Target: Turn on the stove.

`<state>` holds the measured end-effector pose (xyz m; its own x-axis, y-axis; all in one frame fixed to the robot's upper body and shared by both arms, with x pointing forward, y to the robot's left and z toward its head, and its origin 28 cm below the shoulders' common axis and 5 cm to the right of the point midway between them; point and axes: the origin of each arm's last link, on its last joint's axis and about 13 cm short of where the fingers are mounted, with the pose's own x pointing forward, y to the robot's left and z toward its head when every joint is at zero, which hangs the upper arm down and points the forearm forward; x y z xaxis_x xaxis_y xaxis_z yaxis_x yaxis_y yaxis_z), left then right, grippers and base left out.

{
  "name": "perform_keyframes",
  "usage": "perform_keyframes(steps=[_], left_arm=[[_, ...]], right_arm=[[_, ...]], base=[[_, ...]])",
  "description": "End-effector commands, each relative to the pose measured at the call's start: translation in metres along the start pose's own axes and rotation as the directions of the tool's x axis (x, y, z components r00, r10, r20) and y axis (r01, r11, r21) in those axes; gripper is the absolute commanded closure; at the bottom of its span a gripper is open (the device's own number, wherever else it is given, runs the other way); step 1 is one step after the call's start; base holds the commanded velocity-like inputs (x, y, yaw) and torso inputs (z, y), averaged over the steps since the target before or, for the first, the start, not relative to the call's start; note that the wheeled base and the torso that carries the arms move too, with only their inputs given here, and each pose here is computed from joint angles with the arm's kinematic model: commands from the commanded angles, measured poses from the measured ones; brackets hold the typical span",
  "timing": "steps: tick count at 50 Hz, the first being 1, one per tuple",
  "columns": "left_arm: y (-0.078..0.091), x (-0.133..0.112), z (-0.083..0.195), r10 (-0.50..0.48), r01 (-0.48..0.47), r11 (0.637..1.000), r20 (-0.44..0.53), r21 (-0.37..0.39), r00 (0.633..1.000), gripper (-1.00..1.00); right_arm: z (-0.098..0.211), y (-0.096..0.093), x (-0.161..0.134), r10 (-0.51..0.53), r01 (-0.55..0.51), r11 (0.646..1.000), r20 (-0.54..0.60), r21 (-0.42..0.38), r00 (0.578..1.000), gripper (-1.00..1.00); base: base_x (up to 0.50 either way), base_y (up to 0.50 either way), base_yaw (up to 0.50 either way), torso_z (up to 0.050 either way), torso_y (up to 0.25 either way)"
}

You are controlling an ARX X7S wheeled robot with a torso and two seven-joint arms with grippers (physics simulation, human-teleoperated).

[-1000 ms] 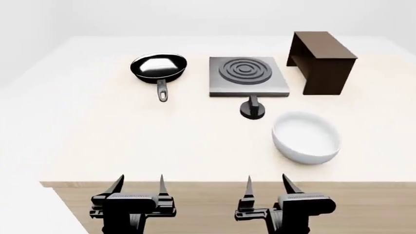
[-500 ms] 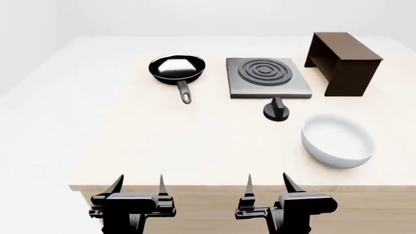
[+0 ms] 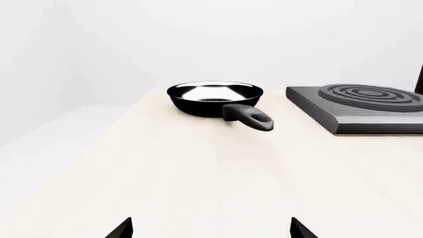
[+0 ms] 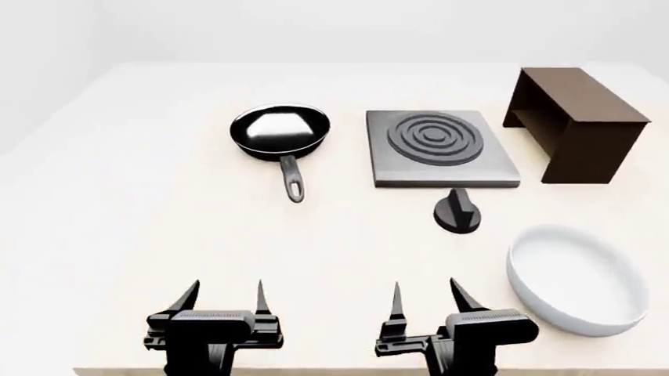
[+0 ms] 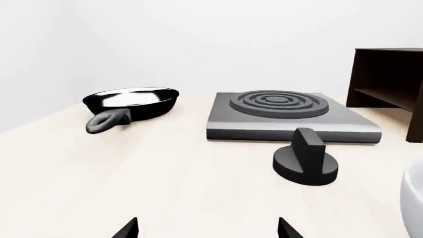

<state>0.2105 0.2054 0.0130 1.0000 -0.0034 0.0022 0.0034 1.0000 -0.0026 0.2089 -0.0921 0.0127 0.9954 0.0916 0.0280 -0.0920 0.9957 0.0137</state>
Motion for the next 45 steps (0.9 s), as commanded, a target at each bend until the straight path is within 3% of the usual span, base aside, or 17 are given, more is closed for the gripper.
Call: perform_keyframes(steps=[1, 27, 29, 34, 35, 40, 42, 45], left_arm=[[0.000, 0.000, 0.000, -0.001, 0.001, 1.000, 0.000, -0.001, 1.000, -1.00], [0.000, 0.000, 0.000, 0.001, -0.001, 1.000, 0.005, 0.003, 1.000, -1.00], [0.000, 0.000, 0.000, 0.000, 0.000, 1.000, 0.004, 0.003, 1.000, -1.00], [0.000, 0.000, 0.000, 0.001, -0.001, 1.000, 0.005, 0.002, 1.000, -1.00], [0.000, 0.000, 0.000, 0.001, -0.001, 1.000, 0.004, 0.002, 1.000, -1.00], [0.000, 0.000, 0.000, 0.002, -0.002, 1.000, 0.005, 0.000, 1.000, -1.00], [0.000, 0.000, 0.000, 0.001, -0.001, 1.000, 0.005, 0.001, 1.000, -1.00], [0.000, 0.000, 0.000, 0.000, 0.000, 1.000, 0.003, 0.003, 1.000, -1.00]], right_arm=[[0.000, 0.000, 0.000, 0.002, -0.002, 1.000, 0.000, -0.002, 1.000, -1.00], [0.001, 0.002, 0.000, 0.008, -0.008, 1.000, 0.000, -0.004, 1.000, -1.00], [0.001, 0.002, 0.002, 0.017, -0.017, 0.999, 0.003, -0.030, 1.000, -1.00], [0.013, 0.002, 0.002, 0.013, -0.013, 1.000, 0.008, 0.013, 1.000, -1.00], [0.016, 0.003, 0.000, 0.047, -0.047, 0.999, 0.012, 0.000, 0.999, -1.00], [0.027, 0.003, 0.004, 0.022, -0.022, 1.000, 0.036, 0.002, 0.999, -1.00], [0.034, 0.004, 0.003, 0.045, -0.046, 0.998, 0.023, 0.052, 0.999, -1.00], [0.047, 0.009, 0.004, 0.055, -0.056, 0.997, 0.020, 0.057, 0.998, -1.00]], base=[[0.36, 0.00, 0.00, 0.000, 0.000], [0.36, 0.00, 0.00, 0.000, 0.000], [0.33, 0.00, 0.00, 0.000, 0.000], [0.26, 0.00, 0.00, 0.000, 0.000], [0.13, 0.00, 0.00, 0.000, 0.000], [0.11, 0.00, 0.00, 0.000, 0.000], [0.00, 0.00, 0.00, 0.000, 0.000], [0.00, 0.00, 0.00, 0.000, 0.000]])
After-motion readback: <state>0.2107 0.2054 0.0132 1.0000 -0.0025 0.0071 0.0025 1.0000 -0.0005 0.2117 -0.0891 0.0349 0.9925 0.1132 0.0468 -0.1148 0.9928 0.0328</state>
